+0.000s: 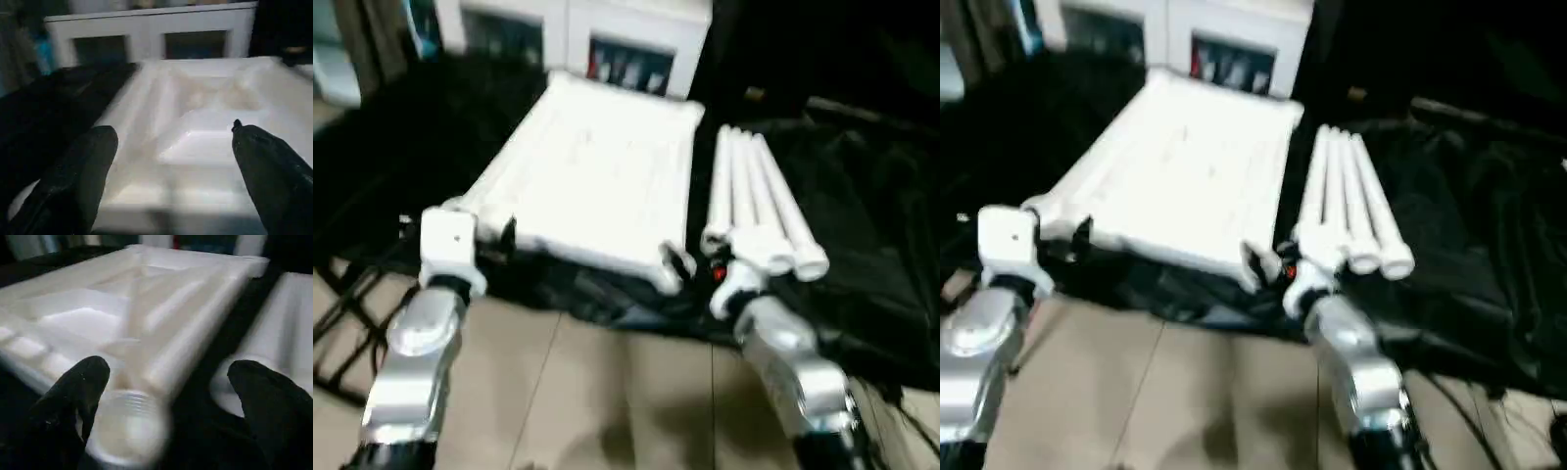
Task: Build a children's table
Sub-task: Move to table
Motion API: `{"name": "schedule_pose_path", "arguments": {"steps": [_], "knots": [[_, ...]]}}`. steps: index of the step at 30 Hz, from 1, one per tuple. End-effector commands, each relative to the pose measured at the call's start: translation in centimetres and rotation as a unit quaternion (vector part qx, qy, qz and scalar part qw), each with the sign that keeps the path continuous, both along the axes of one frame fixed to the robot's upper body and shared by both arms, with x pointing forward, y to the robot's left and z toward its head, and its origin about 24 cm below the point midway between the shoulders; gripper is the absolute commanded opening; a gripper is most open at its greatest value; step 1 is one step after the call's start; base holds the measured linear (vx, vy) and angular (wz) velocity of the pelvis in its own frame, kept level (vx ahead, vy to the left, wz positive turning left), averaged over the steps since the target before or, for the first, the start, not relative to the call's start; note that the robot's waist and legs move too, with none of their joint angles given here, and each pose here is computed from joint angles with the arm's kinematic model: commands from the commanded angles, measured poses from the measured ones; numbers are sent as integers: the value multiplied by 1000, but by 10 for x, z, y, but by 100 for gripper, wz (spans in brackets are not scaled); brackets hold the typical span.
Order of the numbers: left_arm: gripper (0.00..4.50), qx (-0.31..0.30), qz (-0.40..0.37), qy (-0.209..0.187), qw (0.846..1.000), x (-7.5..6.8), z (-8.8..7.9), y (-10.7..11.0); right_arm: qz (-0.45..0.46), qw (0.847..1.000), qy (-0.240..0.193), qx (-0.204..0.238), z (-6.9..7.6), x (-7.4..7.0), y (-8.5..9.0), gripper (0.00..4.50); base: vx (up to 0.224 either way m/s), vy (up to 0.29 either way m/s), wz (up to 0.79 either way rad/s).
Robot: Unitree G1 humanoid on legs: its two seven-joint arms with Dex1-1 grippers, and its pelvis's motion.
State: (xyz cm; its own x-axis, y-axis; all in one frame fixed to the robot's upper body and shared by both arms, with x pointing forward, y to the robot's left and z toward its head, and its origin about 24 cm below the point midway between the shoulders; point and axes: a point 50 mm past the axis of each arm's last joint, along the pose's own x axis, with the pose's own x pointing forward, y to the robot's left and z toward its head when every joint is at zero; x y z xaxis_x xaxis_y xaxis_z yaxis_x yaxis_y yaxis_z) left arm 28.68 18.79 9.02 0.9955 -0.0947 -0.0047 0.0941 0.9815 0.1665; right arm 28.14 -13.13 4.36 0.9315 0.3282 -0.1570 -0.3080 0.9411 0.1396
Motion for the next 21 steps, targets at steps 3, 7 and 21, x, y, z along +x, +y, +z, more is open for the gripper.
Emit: {"name": "schedule_pose_path", "arguments": {"steps": [3, 7, 21], "knots": [[423, 13, -3, 6, 1000, 6, -1, 5, -43, 999, -12, 0, 7, 3, -9, 446, 79, -10, 3], [423, 14, -18, 5, 1000, 8, 1, 2, -70, 998, -3, 6, 5, 4, -15, 446, 139, 30, 2], [423, 14, -33, 5, 999, 14, 0, -3, -66, 997, -28, -2, 14, 8, -12, 446, 106, -16, 2]]}}
